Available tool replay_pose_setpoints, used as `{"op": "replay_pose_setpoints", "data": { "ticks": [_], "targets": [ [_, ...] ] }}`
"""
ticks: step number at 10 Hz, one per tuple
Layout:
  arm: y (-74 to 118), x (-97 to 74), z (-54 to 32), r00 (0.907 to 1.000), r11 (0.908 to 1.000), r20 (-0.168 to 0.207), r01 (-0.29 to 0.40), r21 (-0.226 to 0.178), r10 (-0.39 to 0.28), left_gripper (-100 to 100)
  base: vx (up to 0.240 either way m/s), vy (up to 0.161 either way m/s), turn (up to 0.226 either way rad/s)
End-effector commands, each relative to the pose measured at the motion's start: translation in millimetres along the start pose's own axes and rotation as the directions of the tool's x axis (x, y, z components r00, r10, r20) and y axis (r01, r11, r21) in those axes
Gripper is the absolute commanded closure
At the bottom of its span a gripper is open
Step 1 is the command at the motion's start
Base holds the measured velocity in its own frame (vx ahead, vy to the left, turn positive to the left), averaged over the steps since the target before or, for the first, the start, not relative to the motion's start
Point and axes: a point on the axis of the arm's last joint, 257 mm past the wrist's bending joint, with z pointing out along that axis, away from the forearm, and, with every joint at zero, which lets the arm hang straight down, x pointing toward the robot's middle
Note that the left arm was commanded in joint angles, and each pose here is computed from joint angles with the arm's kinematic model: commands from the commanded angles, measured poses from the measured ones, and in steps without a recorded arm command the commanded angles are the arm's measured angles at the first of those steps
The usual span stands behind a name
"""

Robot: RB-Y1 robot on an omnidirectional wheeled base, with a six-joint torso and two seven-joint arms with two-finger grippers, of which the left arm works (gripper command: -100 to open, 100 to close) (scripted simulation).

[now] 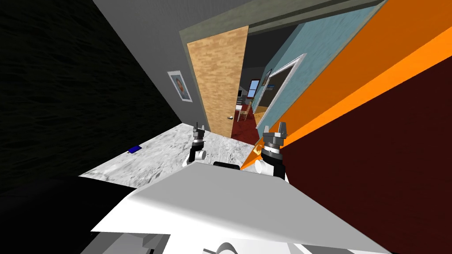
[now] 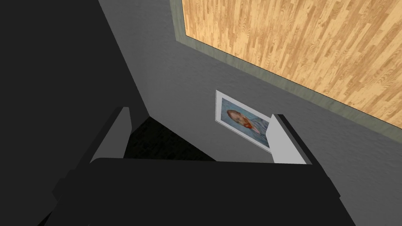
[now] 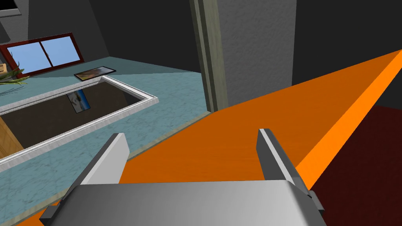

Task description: Pull the door open

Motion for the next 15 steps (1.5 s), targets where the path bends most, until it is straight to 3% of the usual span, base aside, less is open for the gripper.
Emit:
{"op": "replay_pose_setpoints", "data": {
  "ticks": [1,10,15],
  "targets": [
    [12.8,-2.1,-1.9,1.0,0.9997,0.002,-0.009,-0.022,0.009,-100,0.096,0.032,-0.059],
    [74.0,-10.8,-13.5,0.9988,0.9914,0.013,-0.046,-0.123,0.047,-100,0.08,0.037,-0.051],
    [115.0,-16.4,-23.6,0.9969,0.9788,0.022,-0.07,-0.193,0.075,-100,0.09,0.036,-0.074]
  ]
}}
